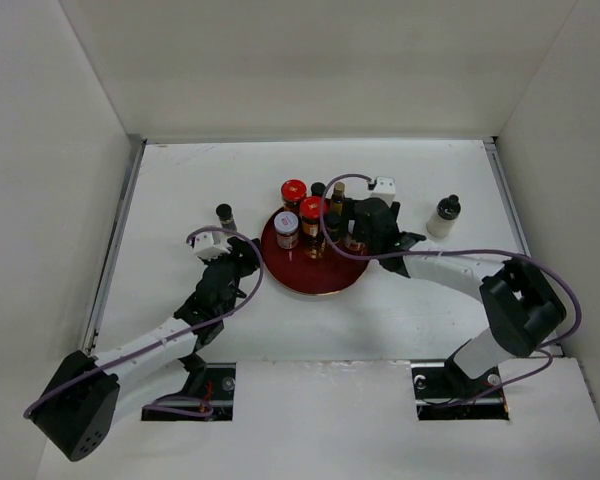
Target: Organize the condiment bottles
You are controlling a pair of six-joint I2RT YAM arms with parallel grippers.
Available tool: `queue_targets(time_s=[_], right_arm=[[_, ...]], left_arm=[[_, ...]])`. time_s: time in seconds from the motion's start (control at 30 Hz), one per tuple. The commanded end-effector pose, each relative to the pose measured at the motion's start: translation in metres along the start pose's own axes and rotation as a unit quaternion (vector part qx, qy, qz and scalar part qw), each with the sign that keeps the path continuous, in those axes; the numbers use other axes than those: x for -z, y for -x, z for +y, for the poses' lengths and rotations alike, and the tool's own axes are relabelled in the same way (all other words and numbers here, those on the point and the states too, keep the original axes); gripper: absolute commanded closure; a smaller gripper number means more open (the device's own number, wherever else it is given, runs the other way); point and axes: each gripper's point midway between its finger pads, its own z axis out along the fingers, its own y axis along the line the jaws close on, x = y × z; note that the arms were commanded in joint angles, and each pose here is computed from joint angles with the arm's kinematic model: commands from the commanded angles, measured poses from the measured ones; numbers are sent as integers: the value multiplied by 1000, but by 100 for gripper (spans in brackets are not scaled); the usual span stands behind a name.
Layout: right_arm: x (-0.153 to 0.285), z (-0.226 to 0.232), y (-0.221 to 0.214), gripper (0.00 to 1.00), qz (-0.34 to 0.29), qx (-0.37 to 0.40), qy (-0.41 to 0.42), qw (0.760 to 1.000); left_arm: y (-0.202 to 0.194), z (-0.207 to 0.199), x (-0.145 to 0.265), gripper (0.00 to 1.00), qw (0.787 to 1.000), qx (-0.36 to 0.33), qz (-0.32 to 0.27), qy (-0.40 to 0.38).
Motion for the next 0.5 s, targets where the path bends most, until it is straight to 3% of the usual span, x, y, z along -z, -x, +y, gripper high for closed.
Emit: queue_targets(time_s=[0.0, 0.13, 0.3, 0.37, 0.47], right_arm=[[21, 16, 50, 5, -72, -53, 33, 995], [39, 8, 56, 0, -85, -55, 40, 994], [55, -18, 49, 4, -95, -71, 38, 992], [61, -22, 46, 16, -105, -81, 47, 990], [67, -23, 42, 54, -112, -95, 61, 987]], left_arm=[[9, 6, -8, 46, 1000, -7, -9, 27], [18, 23, -13, 35, 996, -32, -25, 74], [44, 15, -15, 26, 991, -56, -32, 113], [55, 10, -22, 23, 988, -74, -24, 131], [60, 12, -42, 18, 982, -96, -4, 164]])
